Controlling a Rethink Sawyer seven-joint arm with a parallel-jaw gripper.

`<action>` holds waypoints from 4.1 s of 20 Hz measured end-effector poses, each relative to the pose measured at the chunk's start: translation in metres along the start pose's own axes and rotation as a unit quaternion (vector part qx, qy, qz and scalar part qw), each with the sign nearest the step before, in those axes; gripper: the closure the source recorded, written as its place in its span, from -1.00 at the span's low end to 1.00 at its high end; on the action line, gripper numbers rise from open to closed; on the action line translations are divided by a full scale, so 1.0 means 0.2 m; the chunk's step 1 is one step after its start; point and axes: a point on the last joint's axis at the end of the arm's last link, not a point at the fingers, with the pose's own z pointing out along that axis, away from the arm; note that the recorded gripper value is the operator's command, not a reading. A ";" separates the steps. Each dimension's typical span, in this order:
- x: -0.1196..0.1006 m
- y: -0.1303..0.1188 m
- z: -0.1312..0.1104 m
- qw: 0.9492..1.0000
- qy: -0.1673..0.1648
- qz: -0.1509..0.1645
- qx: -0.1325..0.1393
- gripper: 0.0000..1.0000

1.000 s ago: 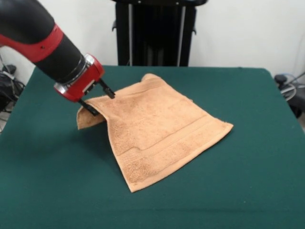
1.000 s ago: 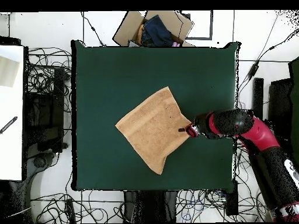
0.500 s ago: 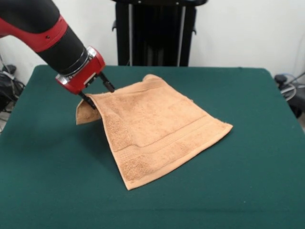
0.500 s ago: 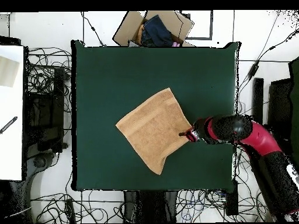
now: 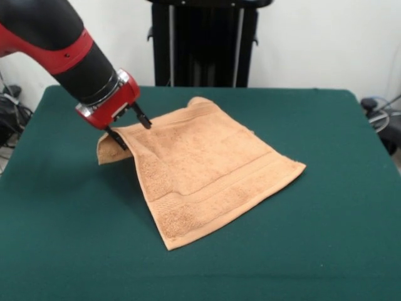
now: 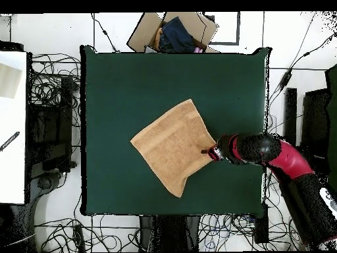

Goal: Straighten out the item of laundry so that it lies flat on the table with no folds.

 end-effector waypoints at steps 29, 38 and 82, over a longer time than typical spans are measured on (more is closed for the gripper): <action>-0.02 -0.04 0.27 0.999 -0.030 0.012 -0.024 -1.00; -0.06 0.03 0.26 1.000 -0.007 -0.005 0.000 -1.00; -0.20 -0.03 0.25 0.999 0.041 0.000 0.026 -1.00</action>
